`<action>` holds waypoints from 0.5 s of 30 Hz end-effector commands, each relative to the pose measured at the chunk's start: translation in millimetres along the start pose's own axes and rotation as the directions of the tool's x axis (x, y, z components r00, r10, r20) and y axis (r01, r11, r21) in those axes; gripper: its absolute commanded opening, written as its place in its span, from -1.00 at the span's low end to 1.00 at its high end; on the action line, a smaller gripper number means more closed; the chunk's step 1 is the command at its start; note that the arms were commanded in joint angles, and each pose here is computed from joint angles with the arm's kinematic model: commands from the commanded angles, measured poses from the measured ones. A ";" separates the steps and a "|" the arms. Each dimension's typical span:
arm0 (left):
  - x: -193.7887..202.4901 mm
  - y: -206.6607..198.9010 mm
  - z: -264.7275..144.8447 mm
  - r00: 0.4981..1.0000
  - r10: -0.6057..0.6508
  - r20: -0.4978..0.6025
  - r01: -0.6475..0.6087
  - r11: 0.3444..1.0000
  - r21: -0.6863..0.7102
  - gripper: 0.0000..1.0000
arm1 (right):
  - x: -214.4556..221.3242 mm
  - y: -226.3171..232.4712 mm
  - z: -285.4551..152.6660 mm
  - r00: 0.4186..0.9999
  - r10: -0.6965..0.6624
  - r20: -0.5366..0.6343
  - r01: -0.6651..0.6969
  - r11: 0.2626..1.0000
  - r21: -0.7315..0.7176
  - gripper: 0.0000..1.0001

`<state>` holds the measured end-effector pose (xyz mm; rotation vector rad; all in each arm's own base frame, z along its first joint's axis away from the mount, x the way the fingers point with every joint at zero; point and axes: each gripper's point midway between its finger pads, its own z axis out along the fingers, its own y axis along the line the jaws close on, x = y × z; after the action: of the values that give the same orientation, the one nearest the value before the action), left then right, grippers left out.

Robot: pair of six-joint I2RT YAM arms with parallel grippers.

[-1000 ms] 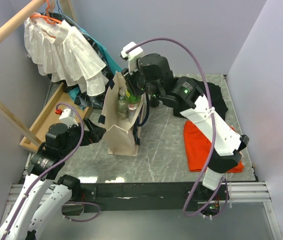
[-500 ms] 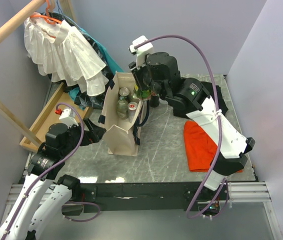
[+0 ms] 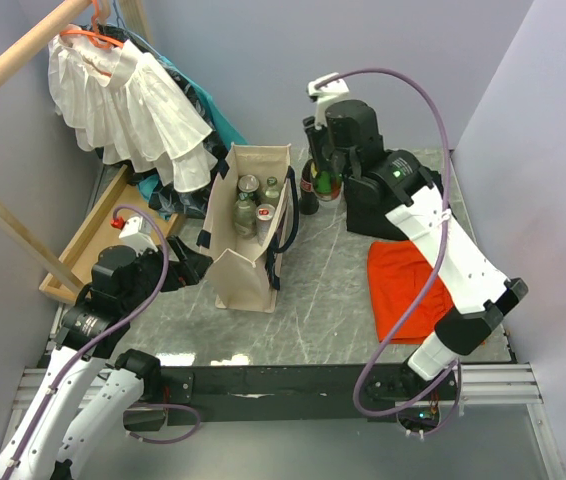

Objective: Take the beverage out of the canvas bag
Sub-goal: Place the drink at the center of the board.

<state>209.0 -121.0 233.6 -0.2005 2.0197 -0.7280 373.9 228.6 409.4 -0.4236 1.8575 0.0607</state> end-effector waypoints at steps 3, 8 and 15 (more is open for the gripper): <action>1.3 3.7 3.2 1.000 0.005 -0.002 -0.005 1.000 -0.014 0.93 | -61.3 -51.8 -33.0 0.945 0.169 0.282 -0.190 0.981 0.049 -1.00; 0.7 3.3 2.1 1.000 0.003 0.003 -0.003 1.000 -0.013 0.93 | -39.1 -64.9 -8.3 0.952 0.180 0.248 -0.207 0.974 0.089 -1.00; -1.5 4.1 0.2 1.000 0.002 0.017 -0.002 1.000 -0.018 0.93 | -9.5 -76.7 25.9 0.944 0.249 0.219 -0.274 0.957 0.096 -1.00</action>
<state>209.0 -120.9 233.7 -0.2044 2.0196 -0.7288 409.2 171.3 354.6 -0.2291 1.9366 0.0301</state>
